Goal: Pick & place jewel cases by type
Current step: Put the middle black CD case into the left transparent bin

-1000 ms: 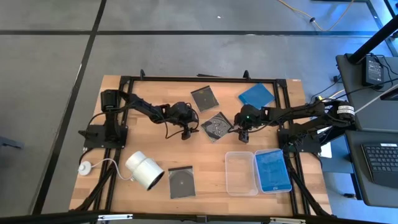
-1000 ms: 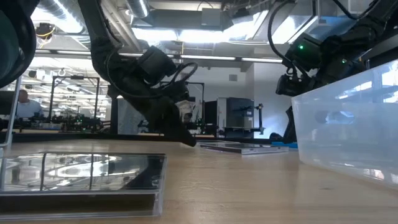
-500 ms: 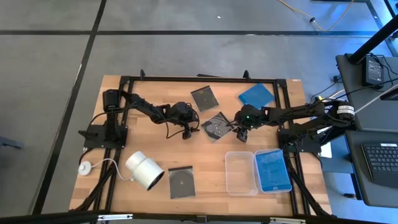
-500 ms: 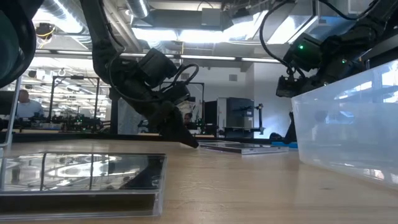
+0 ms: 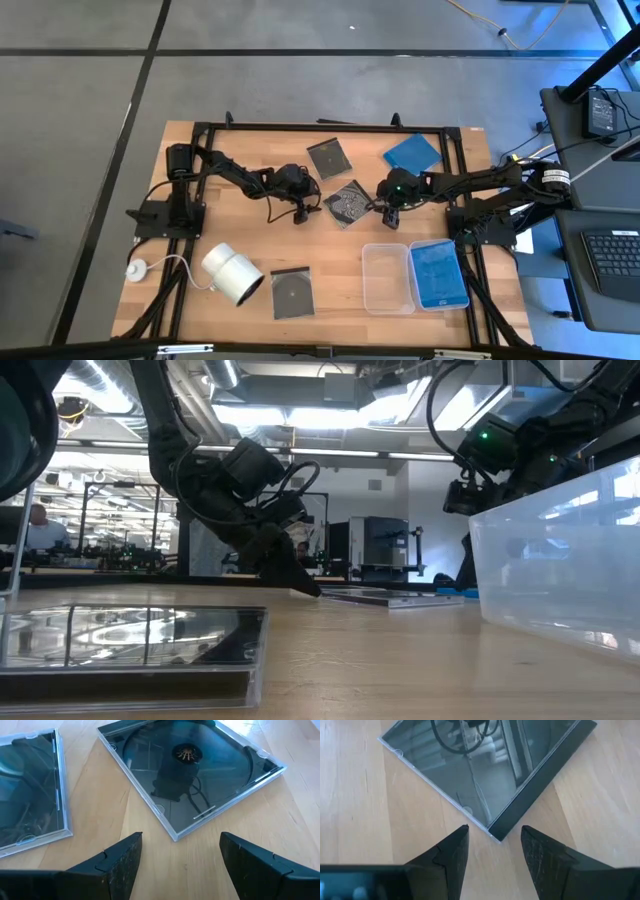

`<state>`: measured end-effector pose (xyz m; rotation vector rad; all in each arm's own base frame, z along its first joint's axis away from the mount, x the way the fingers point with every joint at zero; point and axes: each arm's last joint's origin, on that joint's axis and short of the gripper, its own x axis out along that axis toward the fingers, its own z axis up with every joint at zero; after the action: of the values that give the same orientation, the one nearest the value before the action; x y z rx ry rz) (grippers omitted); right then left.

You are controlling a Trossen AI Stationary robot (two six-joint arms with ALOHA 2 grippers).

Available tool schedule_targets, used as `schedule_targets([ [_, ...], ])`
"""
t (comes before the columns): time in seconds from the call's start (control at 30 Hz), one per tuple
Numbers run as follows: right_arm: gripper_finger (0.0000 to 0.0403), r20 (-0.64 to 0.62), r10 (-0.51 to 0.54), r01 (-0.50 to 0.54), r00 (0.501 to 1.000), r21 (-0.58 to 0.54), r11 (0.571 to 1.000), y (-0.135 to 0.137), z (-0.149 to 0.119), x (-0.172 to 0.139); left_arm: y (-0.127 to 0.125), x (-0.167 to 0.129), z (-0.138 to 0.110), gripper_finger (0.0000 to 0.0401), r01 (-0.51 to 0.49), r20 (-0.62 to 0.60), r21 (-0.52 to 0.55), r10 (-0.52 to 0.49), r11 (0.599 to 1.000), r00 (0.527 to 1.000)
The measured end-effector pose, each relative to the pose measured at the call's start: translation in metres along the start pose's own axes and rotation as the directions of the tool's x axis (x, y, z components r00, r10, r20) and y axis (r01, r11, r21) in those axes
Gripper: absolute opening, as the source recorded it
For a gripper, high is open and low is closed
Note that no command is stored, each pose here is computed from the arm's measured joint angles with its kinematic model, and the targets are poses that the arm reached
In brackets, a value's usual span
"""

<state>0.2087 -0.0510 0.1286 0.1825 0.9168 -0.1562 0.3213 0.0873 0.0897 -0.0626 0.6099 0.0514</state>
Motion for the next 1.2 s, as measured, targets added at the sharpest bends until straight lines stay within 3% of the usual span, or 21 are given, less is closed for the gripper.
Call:
schedule_targets([
  [0.27,0.0185,0.003,-0.073,0.073,0.997,0.024,0.997,-0.002,0.0001,-0.0001,-0.0053,0.0008,-0.0002,0.0265,0.013,-0.008,0.009,-0.013,1.0,1.0],
  [0.67,0.0189,0.003,-0.055,0.055,0.998,0.021,0.998,-0.0015,0.0002,0.0,-0.0065,0.001,0.0,0.0265,0.02,-0.007,0.038,-0.02,0.999,1.0],
  [0.83,0.0236,0.002,-0.046,0.046,0.999,0.021,0.999,-0.0013,0.0002,0.0,-0.0065,0.001,0.0002,0.0265,0.02,-0.006,0.037,-0.02,0.999,1.0],
  [1.0,0.0295,0.004,-0.124,0.124,0.992,0.026,0.992,-0.0036,0.0002,-0.0002,-0.0065,0.0009,0.0003,0.0265,0.02,-0.005,0.015,-0.02,1.0,1.0],
  [1.2,0.0319,0.002,-0.107,0.107,0.994,0.059,0.993,-0.0031,0.0,0.0001,-0.0078,0.001,0.0005,0.0265,0.023,-0.005,0.057,-0.022,0.998,1.0],
])
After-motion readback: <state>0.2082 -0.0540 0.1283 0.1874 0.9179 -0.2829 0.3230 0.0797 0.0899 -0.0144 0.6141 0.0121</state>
